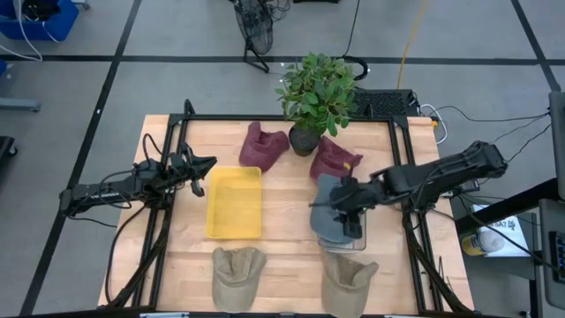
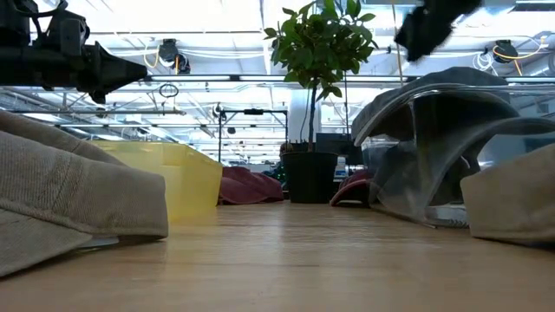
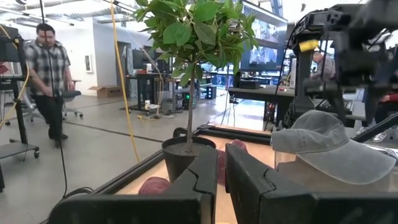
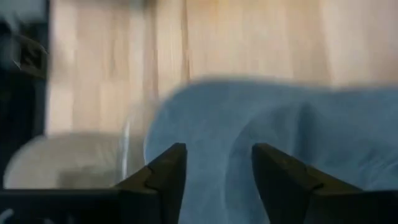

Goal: Pick & Place hat
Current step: Put the blue cap into the transparent bin

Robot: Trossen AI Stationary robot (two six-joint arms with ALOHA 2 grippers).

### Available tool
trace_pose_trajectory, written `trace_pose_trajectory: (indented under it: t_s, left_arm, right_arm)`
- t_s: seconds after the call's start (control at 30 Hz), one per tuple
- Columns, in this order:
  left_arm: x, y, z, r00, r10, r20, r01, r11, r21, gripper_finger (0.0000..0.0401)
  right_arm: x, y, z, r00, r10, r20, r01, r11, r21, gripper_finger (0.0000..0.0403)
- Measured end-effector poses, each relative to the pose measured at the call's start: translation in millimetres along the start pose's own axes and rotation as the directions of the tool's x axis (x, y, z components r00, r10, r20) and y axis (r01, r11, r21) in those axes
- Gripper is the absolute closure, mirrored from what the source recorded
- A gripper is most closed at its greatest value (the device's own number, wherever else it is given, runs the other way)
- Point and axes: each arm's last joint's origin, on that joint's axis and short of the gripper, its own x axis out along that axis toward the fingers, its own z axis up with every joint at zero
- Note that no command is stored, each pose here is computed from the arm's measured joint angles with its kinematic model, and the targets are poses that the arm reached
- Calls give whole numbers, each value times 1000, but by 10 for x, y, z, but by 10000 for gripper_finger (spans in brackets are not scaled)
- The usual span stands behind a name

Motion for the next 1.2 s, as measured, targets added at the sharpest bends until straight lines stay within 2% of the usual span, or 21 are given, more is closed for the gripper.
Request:
trace_pose_trajectory:
  t_s: [0.13,0.37,0.5,0.57,0.67,0.77,0.9,1.2]
  left_arm:
    - [0,0,0,1000,0,0,0,1000,0,364]
    - [0,0,1,1000,0,1,0,1000,1,364]
    - [0,0,0,1000,0,0,0,1000,3,364]
    - [0,0,1,1000,0,1,0,1000,3,364]
    - [0,0,1,1000,0,1,0,1000,3,364]
    - [0,0,1,1000,0,1,0,1000,2,364]
    - [0,0,1,1000,0,1,0,1000,3,364]
    - [0,0,1,1000,0,1,0,1000,0,364]
  right_arm:
    - [167,-8,-42,993,-40,-113,43,999,21,205]
    - [207,-26,-14,993,-43,-107,44,999,7,191]
    - [76,-9,51,998,-34,-56,33,999,-28,194]
    - [-40,2,117,998,-64,-28,62,997,-43,194]
    - [-197,-10,155,990,-138,-36,136,988,-69,194]
    - [-222,-45,114,980,-178,-87,174,983,-51,194]
    - [-117,-89,58,953,-223,-205,222,975,-27,194]
    - [234,-153,109,920,-232,-317,237,971,-21,183]
